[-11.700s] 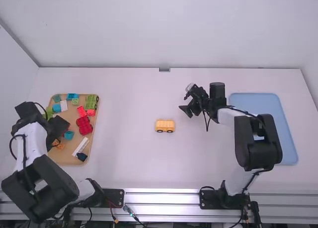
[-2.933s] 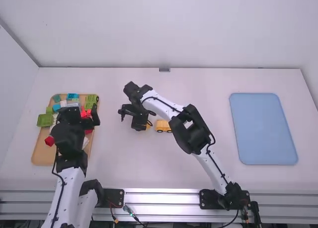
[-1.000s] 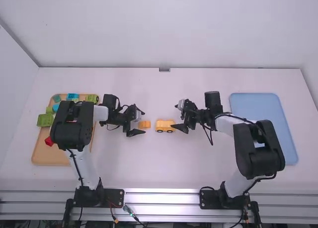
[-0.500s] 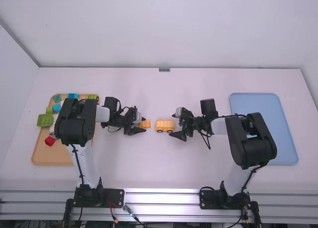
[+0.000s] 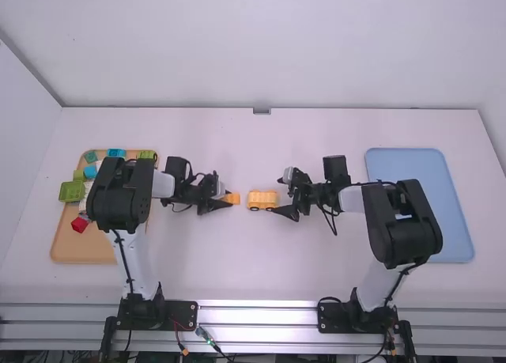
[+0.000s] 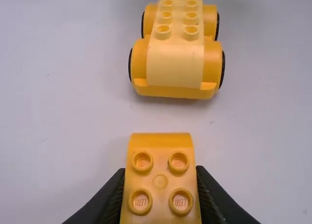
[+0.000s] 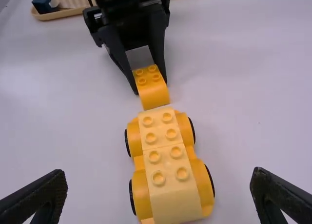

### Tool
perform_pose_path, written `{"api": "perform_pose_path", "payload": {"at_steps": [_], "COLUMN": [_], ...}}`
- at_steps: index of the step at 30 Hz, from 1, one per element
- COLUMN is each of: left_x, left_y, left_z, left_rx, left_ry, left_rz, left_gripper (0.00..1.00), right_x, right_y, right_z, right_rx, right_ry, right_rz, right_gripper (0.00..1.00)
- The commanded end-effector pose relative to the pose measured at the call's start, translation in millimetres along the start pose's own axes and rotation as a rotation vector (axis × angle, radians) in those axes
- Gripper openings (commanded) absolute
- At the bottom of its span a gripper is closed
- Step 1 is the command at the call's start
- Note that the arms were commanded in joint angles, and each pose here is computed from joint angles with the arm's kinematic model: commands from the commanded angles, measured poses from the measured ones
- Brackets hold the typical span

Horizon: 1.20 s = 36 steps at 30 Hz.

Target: Assemble lego blocks to make yellow taxi

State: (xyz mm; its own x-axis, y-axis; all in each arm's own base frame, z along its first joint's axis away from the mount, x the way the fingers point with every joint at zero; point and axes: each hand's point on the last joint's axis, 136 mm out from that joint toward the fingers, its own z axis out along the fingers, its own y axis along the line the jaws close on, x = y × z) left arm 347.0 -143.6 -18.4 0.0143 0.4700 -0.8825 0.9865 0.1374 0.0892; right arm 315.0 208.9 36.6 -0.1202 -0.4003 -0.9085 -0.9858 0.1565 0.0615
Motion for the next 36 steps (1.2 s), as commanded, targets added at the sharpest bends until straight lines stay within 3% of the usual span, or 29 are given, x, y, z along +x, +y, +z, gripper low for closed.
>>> {"api": "perform_pose_path", "payload": {"at_steps": [1, 17, 27, 36], "left_x": [13.2, -19.5, -74.9, -102.4], "left_y": [-8.5, 12.0, 11.9, -7.7], "left_z": [0.2, -13.9, -27.9, -3.7], "left_rx": [0.004, -0.004, -0.006, 0.085], "left_ry": [0.037, 0.028, -0.051, -0.121], "left_rz": [-0.027, -0.092, 0.000, 0.061], "left_gripper": [0.27, 0.12, 0.18, 0.13], "right_x": [-4.0, 22.5, 31.9, 34.5], "right_y": [-4.2, -11.4, -14.4, -11.0], "right_z": [1.4, 14.2, 23.3, 37.0], "right_rx": [-0.002, 0.066, 0.025, -0.022], "right_ry": [-0.008, 0.101, -0.005, -0.058], "right_rz": [-0.008, -0.027, -0.060, -0.119], "right_gripper": [0.99, 0.99, 0.99, 0.99]}}
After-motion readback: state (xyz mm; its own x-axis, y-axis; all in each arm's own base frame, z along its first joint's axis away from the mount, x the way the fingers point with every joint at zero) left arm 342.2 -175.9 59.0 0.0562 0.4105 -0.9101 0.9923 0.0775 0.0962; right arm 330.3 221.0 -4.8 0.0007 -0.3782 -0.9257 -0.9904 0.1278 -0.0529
